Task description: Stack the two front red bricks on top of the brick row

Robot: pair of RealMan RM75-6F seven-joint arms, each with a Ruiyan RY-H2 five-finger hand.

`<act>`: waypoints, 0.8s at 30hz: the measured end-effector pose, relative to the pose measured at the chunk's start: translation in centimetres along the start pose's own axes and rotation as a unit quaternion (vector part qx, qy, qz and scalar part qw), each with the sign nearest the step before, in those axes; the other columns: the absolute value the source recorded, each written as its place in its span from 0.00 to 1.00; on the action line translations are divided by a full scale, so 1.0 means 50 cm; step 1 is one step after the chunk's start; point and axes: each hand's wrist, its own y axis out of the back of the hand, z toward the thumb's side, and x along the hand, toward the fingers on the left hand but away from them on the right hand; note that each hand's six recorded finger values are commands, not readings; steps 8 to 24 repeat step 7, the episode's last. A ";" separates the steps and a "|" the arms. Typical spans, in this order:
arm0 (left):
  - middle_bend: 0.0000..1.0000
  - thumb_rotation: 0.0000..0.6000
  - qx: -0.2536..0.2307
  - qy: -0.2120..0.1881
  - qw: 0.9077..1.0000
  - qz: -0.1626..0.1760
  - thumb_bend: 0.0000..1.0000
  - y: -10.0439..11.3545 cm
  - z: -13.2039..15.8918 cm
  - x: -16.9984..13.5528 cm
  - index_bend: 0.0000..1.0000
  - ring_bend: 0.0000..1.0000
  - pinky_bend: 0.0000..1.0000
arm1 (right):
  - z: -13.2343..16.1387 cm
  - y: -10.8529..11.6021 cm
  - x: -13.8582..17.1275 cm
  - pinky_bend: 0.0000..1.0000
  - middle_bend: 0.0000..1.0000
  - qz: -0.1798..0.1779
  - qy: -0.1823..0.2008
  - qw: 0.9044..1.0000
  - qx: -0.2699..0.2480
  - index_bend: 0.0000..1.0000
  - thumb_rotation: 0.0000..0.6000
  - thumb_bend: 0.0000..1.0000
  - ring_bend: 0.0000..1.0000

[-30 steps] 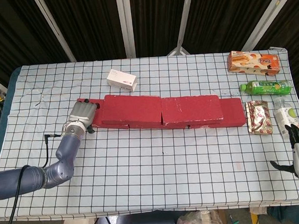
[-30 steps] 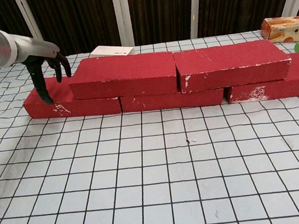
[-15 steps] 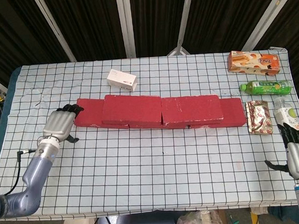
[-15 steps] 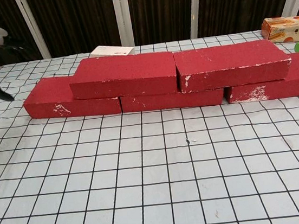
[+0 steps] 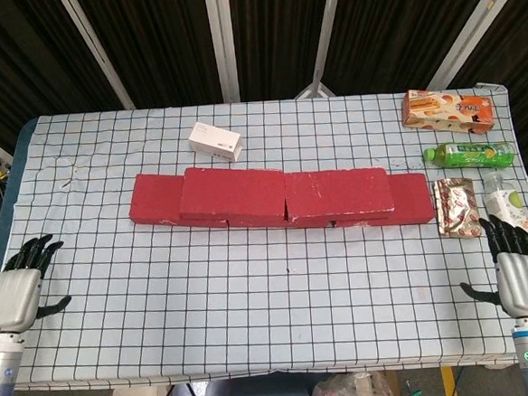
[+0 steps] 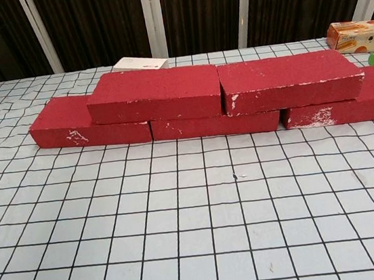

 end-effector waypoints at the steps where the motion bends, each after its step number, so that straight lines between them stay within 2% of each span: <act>1: 0.07 1.00 -0.003 0.001 1.000 -0.002 0.00 -0.007 -0.002 -0.006 0.17 0.08 0.21 | 0.001 0.000 0.001 0.00 0.00 0.000 0.001 1.000 -0.001 0.00 1.00 0.15 0.00; 7: 0.07 1.00 0.005 -0.009 1.000 0.015 0.00 -0.004 0.004 -0.019 0.17 0.08 0.21 | 0.001 0.006 0.006 0.00 0.00 -0.008 -0.001 1.000 -0.003 0.00 1.00 0.15 0.00; 24: 0.07 1.00 0.005 -0.009 1.000 0.015 0.00 -0.004 0.004 -0.019 0.17 0.08 0.21 | 0.001 0.006 0.006 0.00 0.00 -0.008 -0.001 1.000 -0.003 0.00 1.00 0.15 0.00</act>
